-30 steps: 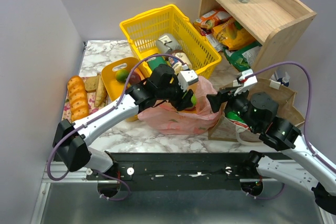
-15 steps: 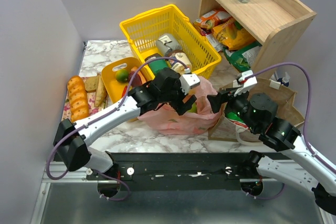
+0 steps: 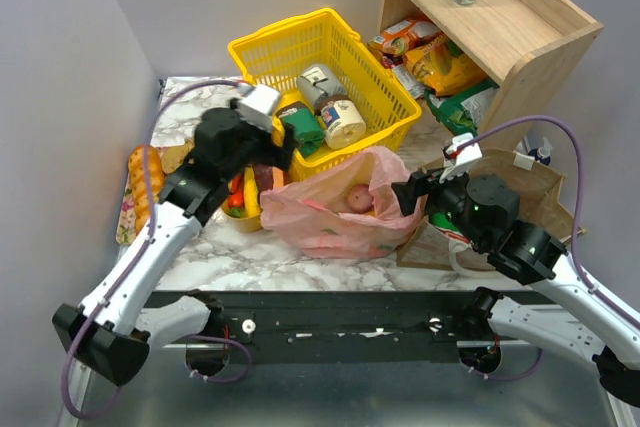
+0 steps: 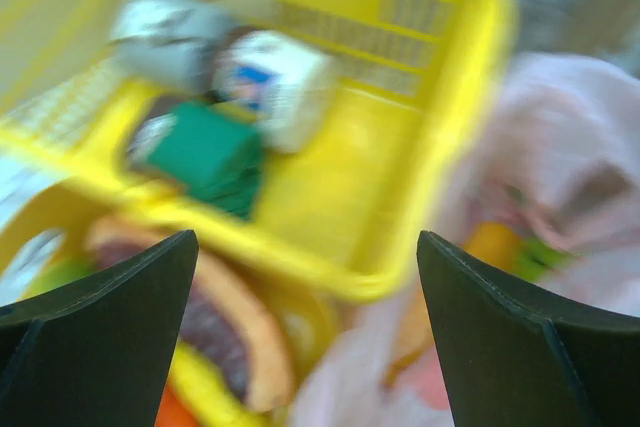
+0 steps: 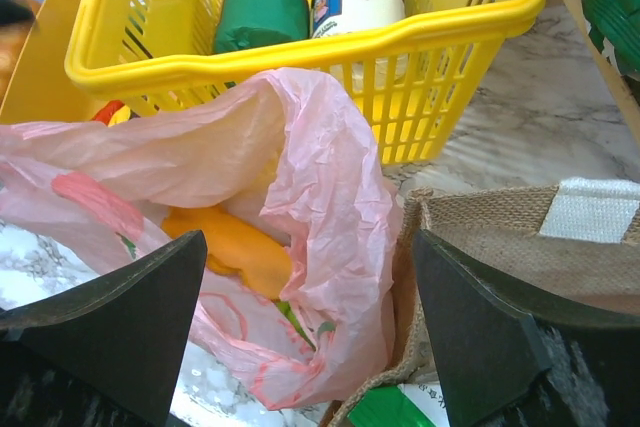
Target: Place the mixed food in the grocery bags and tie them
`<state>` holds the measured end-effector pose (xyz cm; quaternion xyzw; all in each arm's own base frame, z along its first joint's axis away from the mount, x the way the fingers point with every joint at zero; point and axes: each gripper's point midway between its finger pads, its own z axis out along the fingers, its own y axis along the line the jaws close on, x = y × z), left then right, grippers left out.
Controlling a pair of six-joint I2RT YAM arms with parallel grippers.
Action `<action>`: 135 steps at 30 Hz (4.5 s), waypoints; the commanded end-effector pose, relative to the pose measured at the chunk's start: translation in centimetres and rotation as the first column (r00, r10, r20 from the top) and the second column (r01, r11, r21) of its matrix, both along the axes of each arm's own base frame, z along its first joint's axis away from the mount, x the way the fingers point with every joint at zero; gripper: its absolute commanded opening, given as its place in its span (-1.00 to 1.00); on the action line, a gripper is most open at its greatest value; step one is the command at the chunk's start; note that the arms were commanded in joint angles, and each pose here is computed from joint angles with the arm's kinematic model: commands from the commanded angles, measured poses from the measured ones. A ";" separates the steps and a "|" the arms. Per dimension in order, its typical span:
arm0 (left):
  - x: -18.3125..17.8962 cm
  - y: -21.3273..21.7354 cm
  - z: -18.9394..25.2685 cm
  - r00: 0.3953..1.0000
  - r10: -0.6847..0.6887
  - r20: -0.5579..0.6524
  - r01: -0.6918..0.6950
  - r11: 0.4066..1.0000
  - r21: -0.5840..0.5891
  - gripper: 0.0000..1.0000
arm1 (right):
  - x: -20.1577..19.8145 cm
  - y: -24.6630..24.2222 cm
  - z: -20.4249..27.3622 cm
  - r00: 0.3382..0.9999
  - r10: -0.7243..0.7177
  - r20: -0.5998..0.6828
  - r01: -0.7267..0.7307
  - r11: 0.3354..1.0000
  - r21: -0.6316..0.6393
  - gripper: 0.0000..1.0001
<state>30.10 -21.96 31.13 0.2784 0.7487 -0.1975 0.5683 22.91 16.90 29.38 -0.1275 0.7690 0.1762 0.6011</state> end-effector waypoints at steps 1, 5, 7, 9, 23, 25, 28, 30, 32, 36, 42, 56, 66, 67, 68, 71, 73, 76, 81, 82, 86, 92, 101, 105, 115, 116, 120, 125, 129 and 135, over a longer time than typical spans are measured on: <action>2.9 11.2 -0.5 0.902 0.420 -0.099 -0.430 0.895 -0.116 0.97 | 0.1 -0.4 1.6 0.999 -0.011 0.030 0.011 1.000 0.012 0.83; 3.3 16.5 -8.4 0.791 0.531 -0.303 -0.559 0.829 -0.008 0.98 | 0.2 0.1 1.8 0.999 0.009 0.035 -0.009 1.000 0.006 0.82; 2.9 16.4 -11.4 0.767 0.521 -0.374 -0.541 0.839 0.058 0.97 | 0.2 0.3 1.8 0.999 0.017 0.032 -0.017 1.000 0.001 0.83; 2.5 16.2 -14.4 0.737 0.506 -0.448 -0.512 0.851 0.120 0.92 | 0.2 0.5 1.7 0.999 0.026 0.029 -0.026 1.000 0.005 0.82; 0.8 13.5 -22.8 0.616 0.434 -0.657 -0.342 0.899 0.273 0.20 | -0.4 -0.8 0.7 0.999 -0.005 0.049 0.004 1.000 0.031 0.83; 0.6 13.4 -23.5 0.598 0.431 -0.675 -0.322 0.901 0.290 0.19 | -0.6 -1.2 0.7 0.998 -0.014 0.057 0.012 0.999 0.033 0.83; 0.8 13.6 -24.2 0.578 0.445 -0.684 -0.315 0.895 0.315 0.19 | -0.7 -1.7 0.6 0.998 -0.027 0.062 0.024 0.999 0.039 0.83; 0.8 13.6 -24.6 0.570 0.450 -0.687 -0.315 0.892 0.323 0.19 | -0.7 -1.9 0.6 0.997 -0.034 0.065 0.032 0.999 0.040 0.83; 0.7 13.7 -25.1 0.556 0.452 -0.697 -0.309 0.891 0.332 0.20 | -0.8 -2.1 0.6 0.997 -0.038 0.069 0.035 0.998 0.043 0.83; 0.6 13.8 -26.2 0.523 0.461 -0.717 -0.291 0.887 0.358 0.18 | -0.8 -2.1 0.5 0.997 -0.039 0.069 0.036 0.998 0.043 0.84; 1.2 13.8 -25.3 0.551 0.460 -0.696 -0.302 0.888 0.347 -0.27 | -0.8 -2.2 0.1 0.997 -0.047 0.063 0.044 0.998 0.037 0.84; -1.7 8.3 -0.8 0.973 0.218 0.082 -0.206 0.970 -0.126 -0.43 | -0.2 -1.6 1.0 0.997 -0.035 0.069 0.034 0.999 0.018 0.83; -10.8 -5.7 1.1 0.934 -0.319 0.163 0.330 0.943 -0.047 -0.42 | -0.5 -0.6 1.5 0.998 0.004 0.058 -0.007 0.999 0.046 0.84; -10.9 -6.4 0.8 0.926 -0.337 0.168 0.344 0.939 -0.015 -0.42 | -0.5 -0.6 1.5 0.998 0.007 0.059 -0.009 0.999 0.049 0.84; -10.7 -7.4 0.2 0.923 -0.353 0.152 0.356 0.935 0.009 -0.42 | -0.6 -0.7 1.6 0.998 0.005 0.060 -0.008 0.999 0.050 0.84; -10.2 -8.8 -1.4 0.917 -0.376 0.129 0.371 0.926 0.062 -0.42 | -0.9 -1.0 1.7 0.998 0.002 0.063 -0.006 0.998 0.062 0.84; -9.2 -9.0 -2.1 0.925 -0.352 0.141 0.342 0.935 0.094 -0.41 | -1.0 -1.4 1.8 0.998 -0.009 0.067 0.005 0.998 0.065 0.84; -7.1 -8.6 -3.9 0.950 -0.279 0.140 0.254 0.952 0.171 -0.40 | -1.1 -1.7 1.6 0.998 -0.015 0.068 0.010 0.998 0.064 0.84; -5.2 -9.6 -4.8 0.953 -0.241 0.183 0.207 0.960 0.189 -0.32 | -1.1 -2.0 1.3 0.997 -0.024 0.069 0.020 0.998 0.054 0.84; -4.9 -9.7 -5.0 0.956 -0.231 0.181 0.195 0.961 0.194 -0.30 | -1.1 -2.0 1.3 0.997 -0.027 0.068 0.023 0.998 0.052 0.84; -4.5 -10.3 -7.8 0.964 -0.245 0.102 0.211 0.940 0.268 -0.22 | -1.2 -2.0 1.5 0.997 -0.024 0.069 0.020 0.998 0.051 0.84; -5.4 -10.0 -7.9 0.970 -0.241 0.040 0.224 0.944 0.243 0.88 | -1.1 -2.3 1.5 0.997 -0.029 0.073 0.026 0.999 0.040 0.84; -3.9 -6.8 2.1 0.982 -0.147 0.114 0.159 0.981 -0.109 0.98 | -1.2 -1.1 3.2 0.995 0.036 0.093 -0.038 0.999 0.015 0.82; -0.8 -0.5 3.5 1.000 0.020 0.012 -0.016 0.962 -0.273 0.98 | -1.5 2.4 4.4 0.977 0.201 0.075 -0.201 0.979 -0.018 0.66; 2.5 14.5 -3.3 0.917 0.304 -0.257 -0.379 0.864 -0.331 0.98 | -4.6 17.8 3.6 0.825 0.565 -0.021 -0.562 0.816 -0.135 0.63; 2.1 14.9 -3.2 0.916 0.323 -0.237 -0.388 0.863 -0.323 0.98 | -4.7 19.6 4.1 0.807 0.590 -0.018 -0.586 0.798 -0.137 0.64; 1.9 16.7 -5.7 0.878 0.420 -0.229 -0.467 0.857 -0.218 0.98 | -5.3 23.5 3.8 0.756 0.654 -0.027 -0.647 0.741 -0.181 0.68; 1.7 16.7 -5.7 0.875 0.431 -0.222 -0.473 0.858 -0.200 0.98 | -4.3 25.9 3.2 0.752 0.659 -0.031 -0.647 0.727 -0.230 0.69; 1.5 16.4 -5.7 0.879 0.425 -0.217 -0.465 0.865 -0.189 0.98 | -3.6 27.5 2.2 0.745 0.664 -0.054 -0.653 0.712 -0.259 0.69; 1.4 16.5 -5.8 0.874 0.436 -0.213 -0.474 0.863 -0.178 0.98 | -3.9 28.9 -0.5 0.711 0.691 -0.129 -0.695 0.663 -0.279 0.69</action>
